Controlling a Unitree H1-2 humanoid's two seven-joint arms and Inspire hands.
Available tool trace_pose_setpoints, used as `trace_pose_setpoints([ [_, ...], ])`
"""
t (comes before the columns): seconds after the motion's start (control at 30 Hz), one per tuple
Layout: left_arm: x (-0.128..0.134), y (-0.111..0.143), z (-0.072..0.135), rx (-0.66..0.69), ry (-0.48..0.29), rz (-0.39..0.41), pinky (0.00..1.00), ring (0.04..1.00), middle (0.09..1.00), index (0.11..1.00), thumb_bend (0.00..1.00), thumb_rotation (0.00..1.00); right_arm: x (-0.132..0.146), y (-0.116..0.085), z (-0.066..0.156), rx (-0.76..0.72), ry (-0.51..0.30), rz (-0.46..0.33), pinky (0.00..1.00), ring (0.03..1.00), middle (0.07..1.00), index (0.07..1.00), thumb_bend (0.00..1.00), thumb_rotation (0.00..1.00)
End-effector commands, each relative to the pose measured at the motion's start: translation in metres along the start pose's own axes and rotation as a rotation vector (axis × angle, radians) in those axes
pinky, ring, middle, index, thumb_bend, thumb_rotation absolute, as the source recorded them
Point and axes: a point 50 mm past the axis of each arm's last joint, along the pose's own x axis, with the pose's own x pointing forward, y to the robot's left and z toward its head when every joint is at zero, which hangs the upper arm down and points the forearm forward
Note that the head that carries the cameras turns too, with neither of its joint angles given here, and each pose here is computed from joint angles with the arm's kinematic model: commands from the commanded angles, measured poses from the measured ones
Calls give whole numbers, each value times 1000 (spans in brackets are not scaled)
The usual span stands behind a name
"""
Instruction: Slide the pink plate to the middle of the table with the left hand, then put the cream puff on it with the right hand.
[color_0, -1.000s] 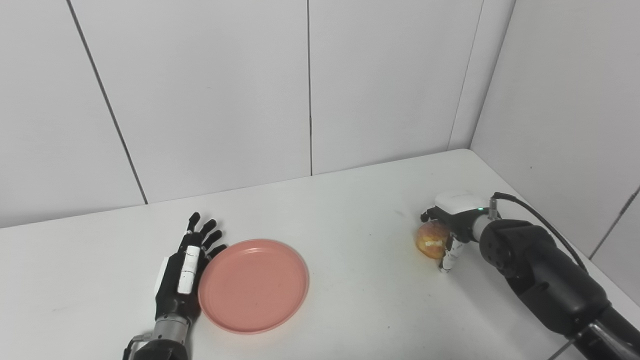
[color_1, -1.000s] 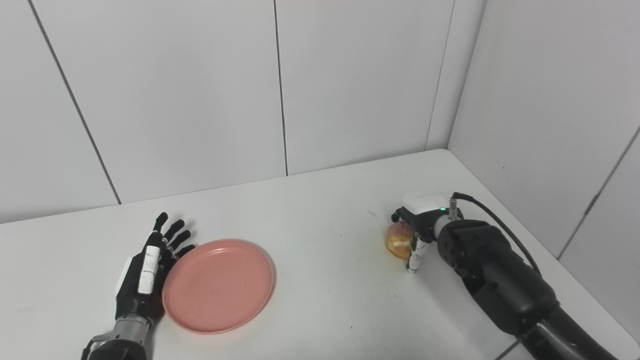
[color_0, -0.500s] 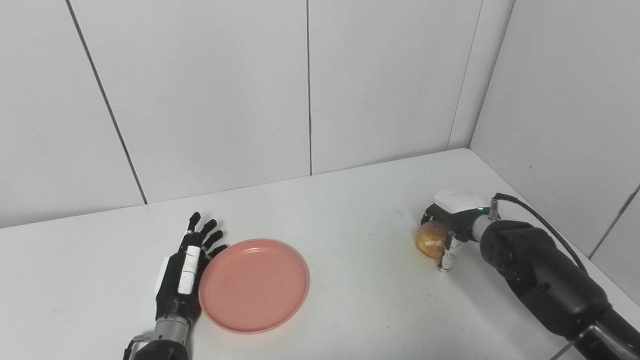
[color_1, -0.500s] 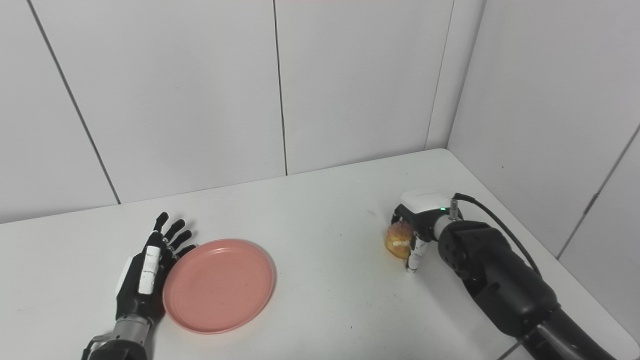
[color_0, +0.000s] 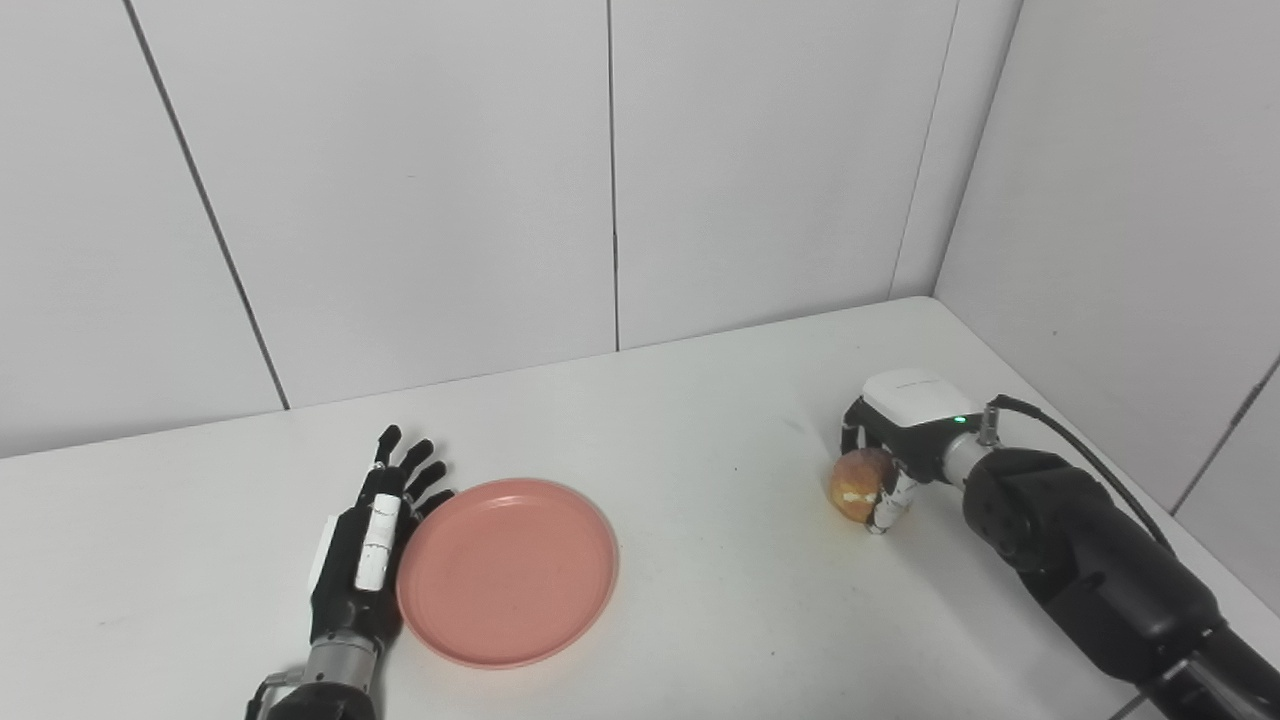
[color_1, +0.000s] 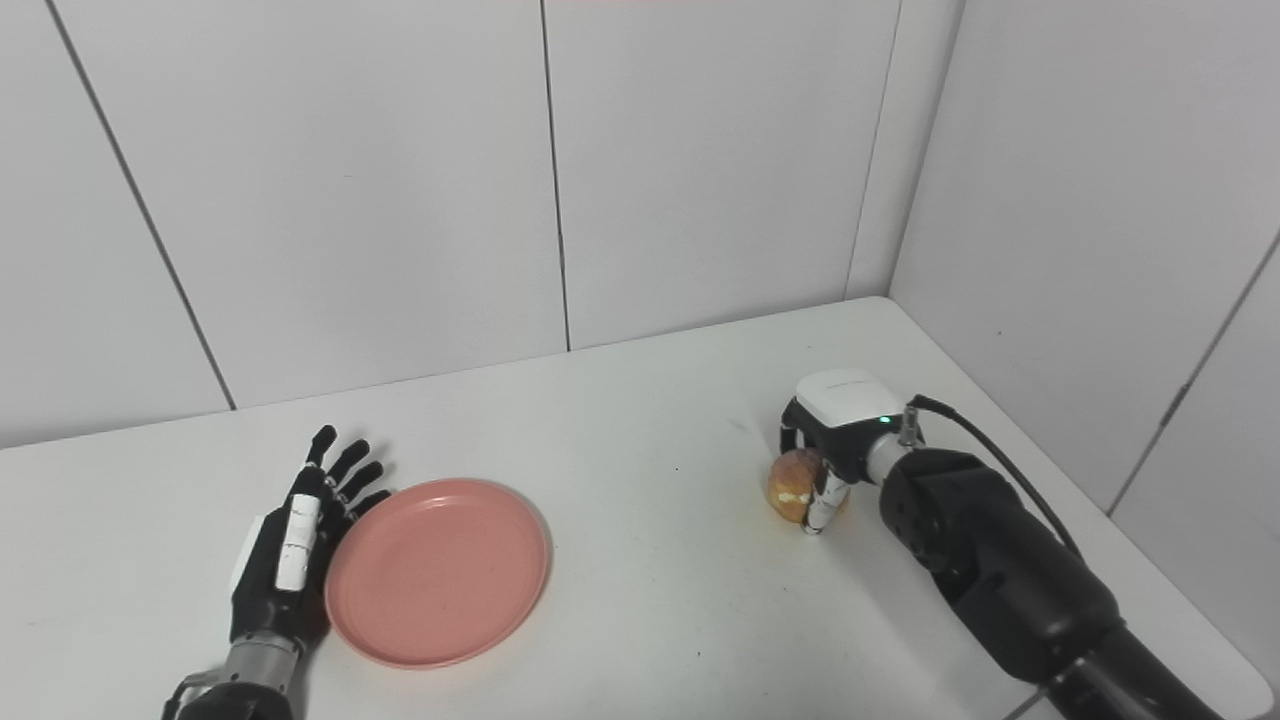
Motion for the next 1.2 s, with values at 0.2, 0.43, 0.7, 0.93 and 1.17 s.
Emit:
trace_pose_setpoints([
  [0.2,-28,-6,-35,-30,96,13,775,864,914,1000,887,832,-2,-20,-4,-25,0,-66,173,256,416,491,526,0],
  [0.43,-27,-6,-34,-31,94,9,780,866,914,1000,878,832,-5,-27,1,-27,-10,-81,171,257,417,493,526,0],
  [0.7,-28,-7,-33,-20,90,5,775,868,914,1000,868,831,-11,-40,12,-43,-66,-130,234,317,430,494,528,0],
  [0.93,-28,-8,-33,-25,94,6,781,870,918,1000,866,828,-19,-52,29,-33,-110,-173,284,370,420,513,523,0],
  [1.17,-28,-12,-32,-14,95,4,781,870,917,1000,879,839,-31,-62,54,-16,-146,-289,293,373,446,497,529,0],
])
